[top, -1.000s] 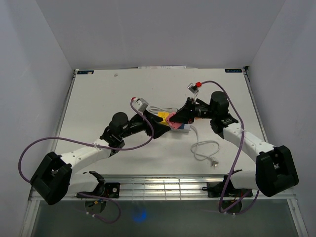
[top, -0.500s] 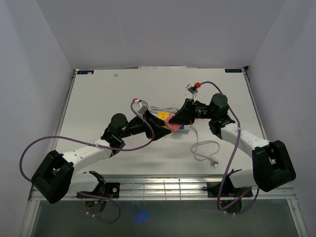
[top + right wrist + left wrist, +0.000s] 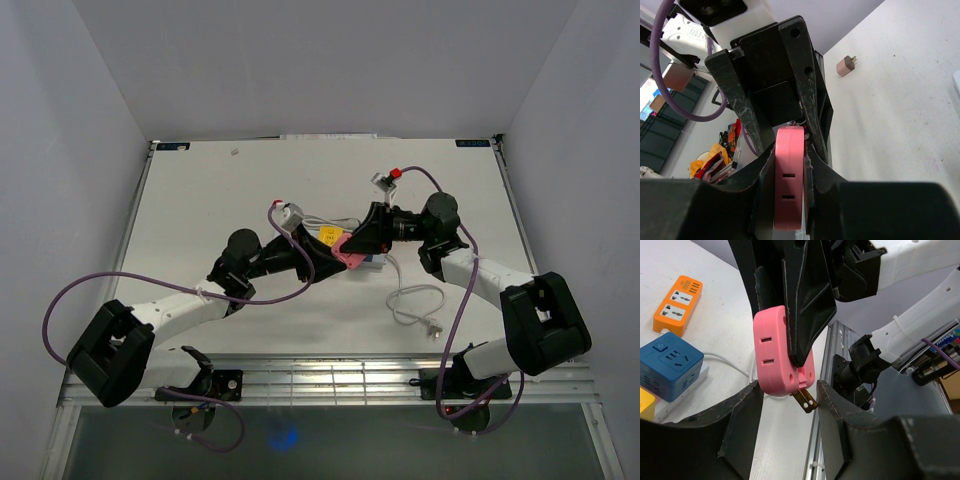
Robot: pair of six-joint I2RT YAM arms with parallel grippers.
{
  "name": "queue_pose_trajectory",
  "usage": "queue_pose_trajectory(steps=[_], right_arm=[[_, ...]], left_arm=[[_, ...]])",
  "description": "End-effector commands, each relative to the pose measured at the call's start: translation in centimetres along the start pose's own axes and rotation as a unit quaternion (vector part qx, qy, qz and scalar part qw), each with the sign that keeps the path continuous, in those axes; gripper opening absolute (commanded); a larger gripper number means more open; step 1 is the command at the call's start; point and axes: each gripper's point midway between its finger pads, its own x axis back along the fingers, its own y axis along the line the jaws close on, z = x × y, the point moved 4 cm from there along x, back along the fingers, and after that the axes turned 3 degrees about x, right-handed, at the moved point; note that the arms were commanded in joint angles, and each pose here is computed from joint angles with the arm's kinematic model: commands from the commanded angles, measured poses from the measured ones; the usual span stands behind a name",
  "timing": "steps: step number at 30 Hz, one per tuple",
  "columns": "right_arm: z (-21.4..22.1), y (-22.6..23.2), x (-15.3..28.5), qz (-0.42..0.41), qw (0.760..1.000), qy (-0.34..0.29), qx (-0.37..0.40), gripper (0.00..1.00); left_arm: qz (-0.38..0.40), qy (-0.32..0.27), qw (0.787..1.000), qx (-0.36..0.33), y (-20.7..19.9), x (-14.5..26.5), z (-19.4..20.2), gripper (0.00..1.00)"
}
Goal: Insert the plug
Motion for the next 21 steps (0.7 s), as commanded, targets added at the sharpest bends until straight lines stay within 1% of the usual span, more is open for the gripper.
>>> queue_pose_trajectory(steps=[1,4,9,18,21], right_arm=[[-0.07,0.78,-0.29,-0.022,0.999,0.006,0.023,0.08],[0.02,0.83,-0.41,-0.024,0.999,0.008,0.023,0.08],[0.06,0.82,-0.45,-0.025,0.999,0.009,0.023,0.08],[0.11,0.90,-0.42,-0.028,0.999,0.010,0.022,0.08],[0.09,0.91,-0.43,-0.028,0.999,0.009,0.022,0.08]], left_arm=[[0.021,-0.024,0.999,-0.025,-1.11,0.02,-1.68,0.56],[0.027,-0.025,0.999,-0.028,-1.23,0.02,-1.67,0.50],[0.039,-0.025,0.998,-0.035,-1.61,0.15,-1.65,0.48],[0.054,-0.028,0.997,-0.044,-2.08,0.38,-1.62,0.34],[0.053,-0.029,0.997,-0.043,-2.08,0.36,-1.66,0.34]])
